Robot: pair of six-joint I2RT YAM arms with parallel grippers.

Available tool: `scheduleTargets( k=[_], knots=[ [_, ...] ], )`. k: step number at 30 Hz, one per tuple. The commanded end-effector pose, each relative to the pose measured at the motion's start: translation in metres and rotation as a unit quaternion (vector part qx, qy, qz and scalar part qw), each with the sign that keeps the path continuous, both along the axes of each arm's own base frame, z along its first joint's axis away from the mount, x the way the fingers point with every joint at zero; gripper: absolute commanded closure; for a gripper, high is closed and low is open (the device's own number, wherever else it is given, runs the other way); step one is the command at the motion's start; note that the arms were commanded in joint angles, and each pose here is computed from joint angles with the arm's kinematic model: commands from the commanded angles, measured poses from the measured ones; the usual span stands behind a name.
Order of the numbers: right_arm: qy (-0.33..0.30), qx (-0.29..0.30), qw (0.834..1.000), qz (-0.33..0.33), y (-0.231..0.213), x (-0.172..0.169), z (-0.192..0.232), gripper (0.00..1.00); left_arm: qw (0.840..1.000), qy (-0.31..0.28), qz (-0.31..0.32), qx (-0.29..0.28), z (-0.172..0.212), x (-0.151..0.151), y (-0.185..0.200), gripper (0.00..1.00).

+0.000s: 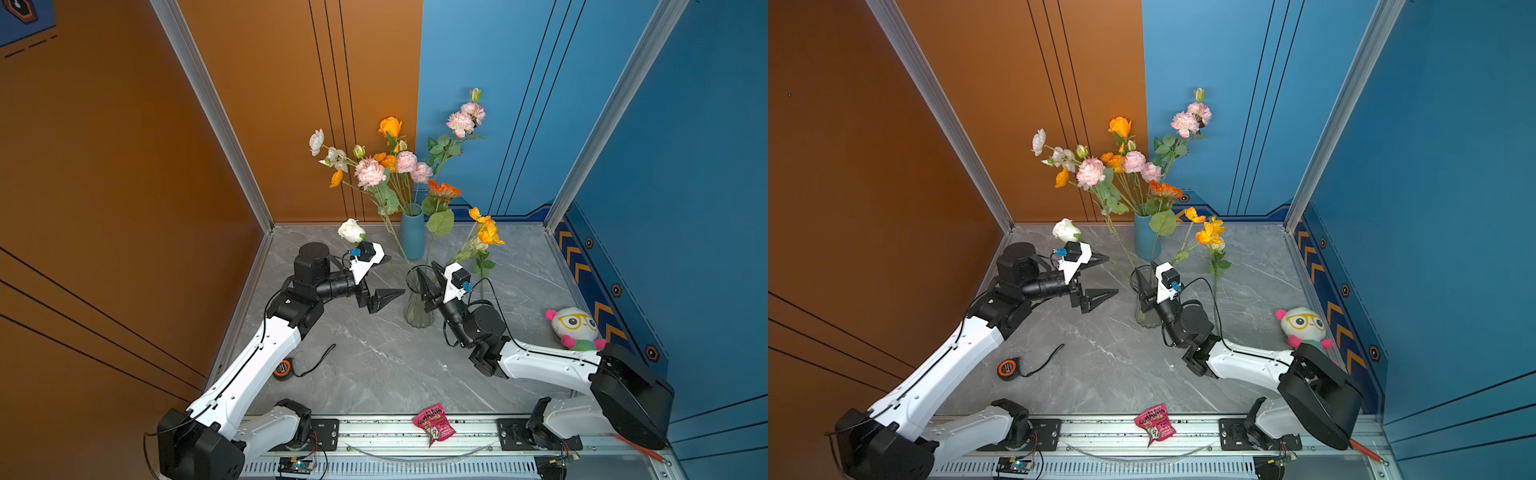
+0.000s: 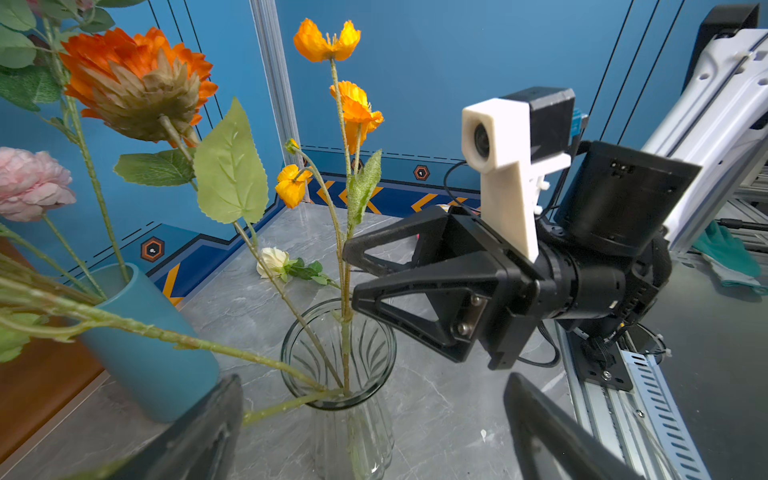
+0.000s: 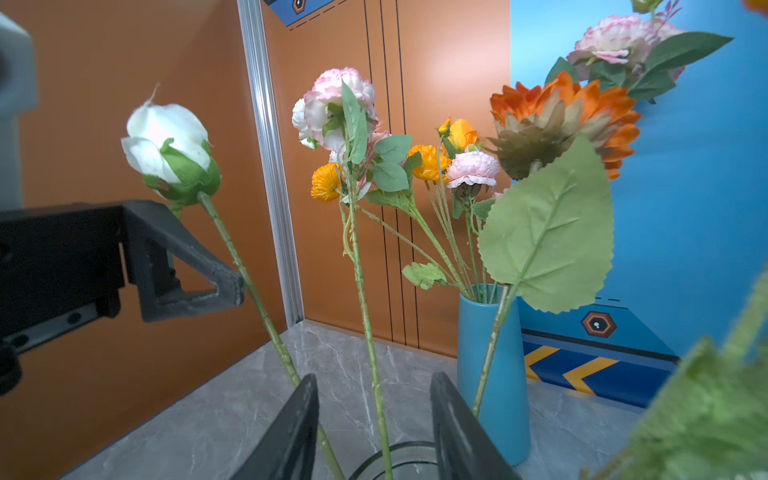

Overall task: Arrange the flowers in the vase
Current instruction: 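Open the right gripper and draw it back from the vase, then lower the right gripper onto the last white rose stem and close it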

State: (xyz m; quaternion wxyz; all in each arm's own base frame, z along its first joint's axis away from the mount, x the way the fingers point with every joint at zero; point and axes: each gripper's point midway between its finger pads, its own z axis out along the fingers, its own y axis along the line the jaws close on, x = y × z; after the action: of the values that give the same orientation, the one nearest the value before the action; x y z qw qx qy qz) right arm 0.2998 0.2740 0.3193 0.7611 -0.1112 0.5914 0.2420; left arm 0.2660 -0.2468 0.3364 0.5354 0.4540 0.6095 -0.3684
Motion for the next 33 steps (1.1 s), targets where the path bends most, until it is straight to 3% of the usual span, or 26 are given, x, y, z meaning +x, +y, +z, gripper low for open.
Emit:
scheduleTargets(
  k=[1, 3, 5, 9, 12, 17, 21, 27, 33],
  knots=[
    [0.045, -0.011, 0.997, -0.054, -0.031, -0.004, -0.008, 0.44, 1.0, -0.001, -0.028, -0.006, 0.006, -0.011, -0.014, 0.02],
    [0.077, -0.016, 0.993, -0.086, -0.054, -0.008, -0.016, 0.34, 0.999, -0.001, -0.039, 0.0, 0.001, -0.019, -0.026, 0.02],
    [0.119, -0.014, 0.984, -0.135, -0.085, -0.01, -0.026, 0.3, 0.999, 0.0, -0.038, 0.01, -0.006, -0.023, -0.038, 0.02],
    [0.213, -0.033, 0.954, -0.206, -0.144, -0.019, -0.059, 0.32, 0.999, 0.005, -0.04, 0.032, -0.024, -0.03, -0.057, 0.02],
    [0.285, -0.014, 0.92, -0.267, -0.194, -0.018, -0.096, 0.35, 0.998, 0.006, -0.047, 0.044, -0.033, -0.035, -0.066, 0.02],
    [0.424, 0.02, 0.871, -0.245, -0.224, 0.0, -0.158, 0.37, 0.995, 0.0, -0.073, 0.069, -0.047, -0.052, -0.081, 0.02],
    [0.501, 0.001, 0.837, -0.22, -0.224, 0.022, -0.196, 0.45, 0.99, -0.01, -0.077, 0.114, -0.065, -0.061, -0.09, 0.02],
    [0.499, 0.0, 0.838, -0.22, -0.218, 0.069, -0.215, 0.49, 0.985, -0.004, -0.086, 0.147, -0.08, -0.067, -0.097, 0.02],
    [0.544, -0.012, 0.814, -0.201, -0.209, 0.109, -0.245, 0.57, 0.982, 0.011, -0.092, 0.165, -0.091, -0.071, -0.095, 0.02]
  ],
)
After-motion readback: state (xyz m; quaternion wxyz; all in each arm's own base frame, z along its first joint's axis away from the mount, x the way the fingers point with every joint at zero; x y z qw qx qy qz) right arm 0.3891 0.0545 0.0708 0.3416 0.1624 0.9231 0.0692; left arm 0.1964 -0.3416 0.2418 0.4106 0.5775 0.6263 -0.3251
